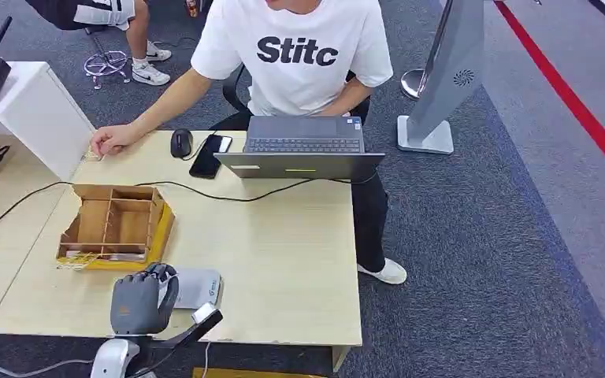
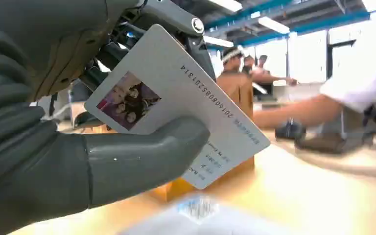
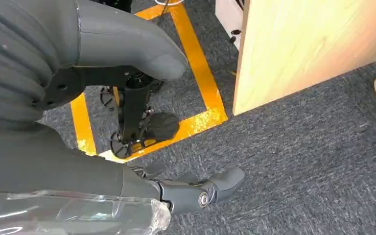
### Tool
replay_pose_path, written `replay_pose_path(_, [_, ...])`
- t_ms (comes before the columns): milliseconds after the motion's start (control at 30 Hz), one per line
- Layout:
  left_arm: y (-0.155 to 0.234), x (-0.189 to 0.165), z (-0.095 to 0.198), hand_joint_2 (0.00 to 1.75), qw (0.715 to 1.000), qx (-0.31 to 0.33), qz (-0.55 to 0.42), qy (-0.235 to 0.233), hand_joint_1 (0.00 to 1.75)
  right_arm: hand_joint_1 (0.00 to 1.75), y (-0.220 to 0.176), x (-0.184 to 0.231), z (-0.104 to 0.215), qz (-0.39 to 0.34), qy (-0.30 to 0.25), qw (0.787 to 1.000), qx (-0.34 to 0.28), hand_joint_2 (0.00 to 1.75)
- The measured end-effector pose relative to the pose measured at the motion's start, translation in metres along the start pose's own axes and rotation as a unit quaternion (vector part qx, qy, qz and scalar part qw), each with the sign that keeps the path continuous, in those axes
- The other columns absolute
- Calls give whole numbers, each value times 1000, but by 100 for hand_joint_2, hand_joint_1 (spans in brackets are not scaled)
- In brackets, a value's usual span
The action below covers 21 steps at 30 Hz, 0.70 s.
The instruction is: Pass the card to the sensor for recognition and then transmit it.
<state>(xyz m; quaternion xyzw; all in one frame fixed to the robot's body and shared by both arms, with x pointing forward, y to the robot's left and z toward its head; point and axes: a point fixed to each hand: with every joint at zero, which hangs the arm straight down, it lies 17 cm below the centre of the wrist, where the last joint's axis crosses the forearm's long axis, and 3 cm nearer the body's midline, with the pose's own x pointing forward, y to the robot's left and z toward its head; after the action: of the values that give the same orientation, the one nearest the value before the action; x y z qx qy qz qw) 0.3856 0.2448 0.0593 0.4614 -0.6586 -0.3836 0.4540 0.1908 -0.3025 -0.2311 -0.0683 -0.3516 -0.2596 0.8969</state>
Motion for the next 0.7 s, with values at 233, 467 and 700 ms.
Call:
replay_pose_path(233, [-31,-13,6,175,1000,-28,-2,12,175,0,2,0,0,-3,1,1000,5,175])
replay_pose_path(467, [-35,-19,8,175,999,-33,-10,9,175,0,3,-1,0,0,4,1000,7,175])
replay_pose_path(700, [-4,-14,-9,175,1000,3,-25,-7,175,0,7,2,-2,6,5,1000,13,175])
